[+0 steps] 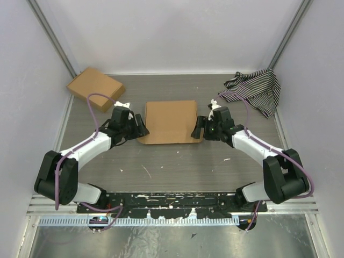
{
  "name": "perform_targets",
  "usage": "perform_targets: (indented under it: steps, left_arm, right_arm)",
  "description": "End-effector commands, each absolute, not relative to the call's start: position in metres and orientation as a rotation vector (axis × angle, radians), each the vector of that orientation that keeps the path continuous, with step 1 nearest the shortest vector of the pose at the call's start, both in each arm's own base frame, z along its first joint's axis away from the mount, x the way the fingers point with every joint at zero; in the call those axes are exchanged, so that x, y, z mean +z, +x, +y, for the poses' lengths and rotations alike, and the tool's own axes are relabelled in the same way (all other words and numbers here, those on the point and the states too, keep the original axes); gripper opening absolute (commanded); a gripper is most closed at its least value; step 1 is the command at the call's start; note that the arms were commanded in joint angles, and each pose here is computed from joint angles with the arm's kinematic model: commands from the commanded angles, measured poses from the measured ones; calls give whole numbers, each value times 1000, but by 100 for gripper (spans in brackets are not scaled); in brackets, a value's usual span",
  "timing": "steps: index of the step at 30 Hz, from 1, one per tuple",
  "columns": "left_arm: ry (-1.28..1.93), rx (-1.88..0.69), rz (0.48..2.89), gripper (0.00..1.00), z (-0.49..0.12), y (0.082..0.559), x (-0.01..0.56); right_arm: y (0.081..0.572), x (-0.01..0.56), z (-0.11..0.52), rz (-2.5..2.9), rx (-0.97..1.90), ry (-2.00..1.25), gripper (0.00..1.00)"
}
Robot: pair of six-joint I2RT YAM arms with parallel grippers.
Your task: Fold the paper box
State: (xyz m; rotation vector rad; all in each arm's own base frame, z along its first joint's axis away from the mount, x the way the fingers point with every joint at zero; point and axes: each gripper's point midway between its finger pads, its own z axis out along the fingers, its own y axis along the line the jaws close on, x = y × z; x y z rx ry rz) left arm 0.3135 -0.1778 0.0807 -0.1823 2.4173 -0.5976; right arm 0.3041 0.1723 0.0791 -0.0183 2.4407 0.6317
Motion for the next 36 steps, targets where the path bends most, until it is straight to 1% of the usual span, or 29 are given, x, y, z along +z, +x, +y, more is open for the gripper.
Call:
perform_targets:
  steps: [1, 6, 14, 22, 24, 30, 36]
  left_arm:
    - [-168, -642, 2370, 68, -187, 316, 90]
    - [-135, -618, 2393, 67, -191, 318, 84]
    - [-60, -494, 2428, 68, -188, 310, 71]
    - [1, -494, 2434, 67, -199, 304, 69]
    - [11, -498, 2442, 67, -201, 301, 67]
    - [11, -514, 2450, 61, -201, 295, 70]
    - [5, -537, 2448, 51, -202, 292, 86]
  right_arm:
    - [319, 91, 174, 2359, 586, -53, 82]
    - [321, 85, 178, 2366, 589, -65, 82]
    - [320, 83, 184, 2365, 602, -94, 80]
    - [315, 86, 200, 2368, 643, -171, 78]
    - [313, 85, 203, 2372, 655, -183, 76]
    - [308, 89, 208, 2371, 679, -202, 69]
    - [306, 99, 209, 2385, 688, -211, 61]
